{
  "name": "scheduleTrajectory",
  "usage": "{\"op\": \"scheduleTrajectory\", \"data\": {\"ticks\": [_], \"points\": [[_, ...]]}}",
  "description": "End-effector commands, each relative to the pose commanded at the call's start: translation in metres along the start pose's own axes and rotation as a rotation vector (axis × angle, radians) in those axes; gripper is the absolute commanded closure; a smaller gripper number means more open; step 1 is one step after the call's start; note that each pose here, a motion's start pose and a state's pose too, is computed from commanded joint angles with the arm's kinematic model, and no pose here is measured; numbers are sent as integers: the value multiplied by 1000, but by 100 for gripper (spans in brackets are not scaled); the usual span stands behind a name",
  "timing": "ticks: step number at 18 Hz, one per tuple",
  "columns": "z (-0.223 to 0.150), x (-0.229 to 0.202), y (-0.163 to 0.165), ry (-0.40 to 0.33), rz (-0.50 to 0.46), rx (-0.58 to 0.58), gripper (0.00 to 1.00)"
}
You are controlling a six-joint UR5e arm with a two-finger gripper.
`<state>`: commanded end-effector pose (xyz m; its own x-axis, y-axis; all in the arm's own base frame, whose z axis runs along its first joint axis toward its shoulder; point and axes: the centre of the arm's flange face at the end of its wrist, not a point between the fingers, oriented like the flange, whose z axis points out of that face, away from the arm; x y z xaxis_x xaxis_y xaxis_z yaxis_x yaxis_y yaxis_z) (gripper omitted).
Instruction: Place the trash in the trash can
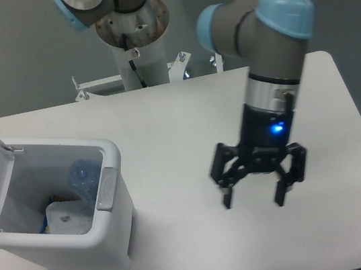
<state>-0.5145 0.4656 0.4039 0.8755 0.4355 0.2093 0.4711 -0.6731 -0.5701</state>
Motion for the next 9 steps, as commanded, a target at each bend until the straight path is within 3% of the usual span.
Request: {"op": "scheduleTrajectory", "data": {"ticks": [3,6,9], "points": [[4,-12,12,-118,64,-122,0],[10,-13,24,-220,225,-288,0],[12,-14,34,-199,396,-403,0]]}}
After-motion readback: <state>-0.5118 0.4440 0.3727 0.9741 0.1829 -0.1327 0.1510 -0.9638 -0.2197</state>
